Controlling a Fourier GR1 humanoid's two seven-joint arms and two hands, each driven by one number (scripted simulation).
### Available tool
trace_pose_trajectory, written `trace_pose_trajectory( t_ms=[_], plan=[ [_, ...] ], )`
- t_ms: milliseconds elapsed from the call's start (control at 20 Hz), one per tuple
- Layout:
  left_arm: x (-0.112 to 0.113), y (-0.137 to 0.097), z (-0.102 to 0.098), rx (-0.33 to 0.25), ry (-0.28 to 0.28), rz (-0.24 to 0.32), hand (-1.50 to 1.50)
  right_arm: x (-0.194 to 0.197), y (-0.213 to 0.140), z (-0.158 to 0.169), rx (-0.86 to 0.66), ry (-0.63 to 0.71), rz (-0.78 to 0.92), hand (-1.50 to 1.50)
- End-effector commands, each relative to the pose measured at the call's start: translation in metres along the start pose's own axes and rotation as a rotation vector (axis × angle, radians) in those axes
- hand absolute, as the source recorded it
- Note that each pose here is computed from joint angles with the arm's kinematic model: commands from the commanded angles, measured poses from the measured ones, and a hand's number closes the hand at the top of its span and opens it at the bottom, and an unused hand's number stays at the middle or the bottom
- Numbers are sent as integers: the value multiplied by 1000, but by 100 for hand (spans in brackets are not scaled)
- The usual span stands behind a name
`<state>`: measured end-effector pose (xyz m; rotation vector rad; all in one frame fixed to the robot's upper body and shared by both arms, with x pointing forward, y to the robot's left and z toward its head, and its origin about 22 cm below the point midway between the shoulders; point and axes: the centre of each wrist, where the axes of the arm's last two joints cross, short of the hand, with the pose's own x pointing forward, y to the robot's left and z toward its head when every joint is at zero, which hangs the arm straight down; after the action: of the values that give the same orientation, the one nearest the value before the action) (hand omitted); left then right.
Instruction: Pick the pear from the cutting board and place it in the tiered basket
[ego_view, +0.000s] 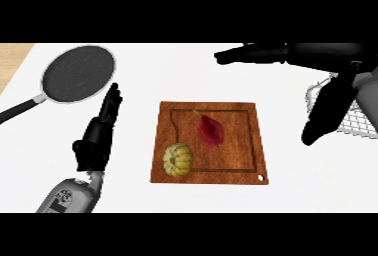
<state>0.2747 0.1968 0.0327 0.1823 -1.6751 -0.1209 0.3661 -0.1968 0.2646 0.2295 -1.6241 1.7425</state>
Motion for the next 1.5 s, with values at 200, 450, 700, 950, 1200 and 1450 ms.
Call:
trace_pose_trajectory(
  t_ms=[200,450,700,950,1200,1450],
  plan=[
    [8,22,6,3,24,-7,0,21,19,-35,87,23,100,-150],
    [-3,7,-5,9,8,-13,0,18,16,-31,140,118,132,-150],
    [-6,6,12,6,5,3,0,2,20,-26,170,178,151,-150],
    [8,-10,-2,15,11,5,0,-3,48,-30,163,186,203,-150],
    [-5,9,13,-2,31,11,0,-3,30,-47,165,228,263,-150],
    [12,7,-24,16,6,5,0,-9,44,-43,184,160,310,-150]
  ],
)
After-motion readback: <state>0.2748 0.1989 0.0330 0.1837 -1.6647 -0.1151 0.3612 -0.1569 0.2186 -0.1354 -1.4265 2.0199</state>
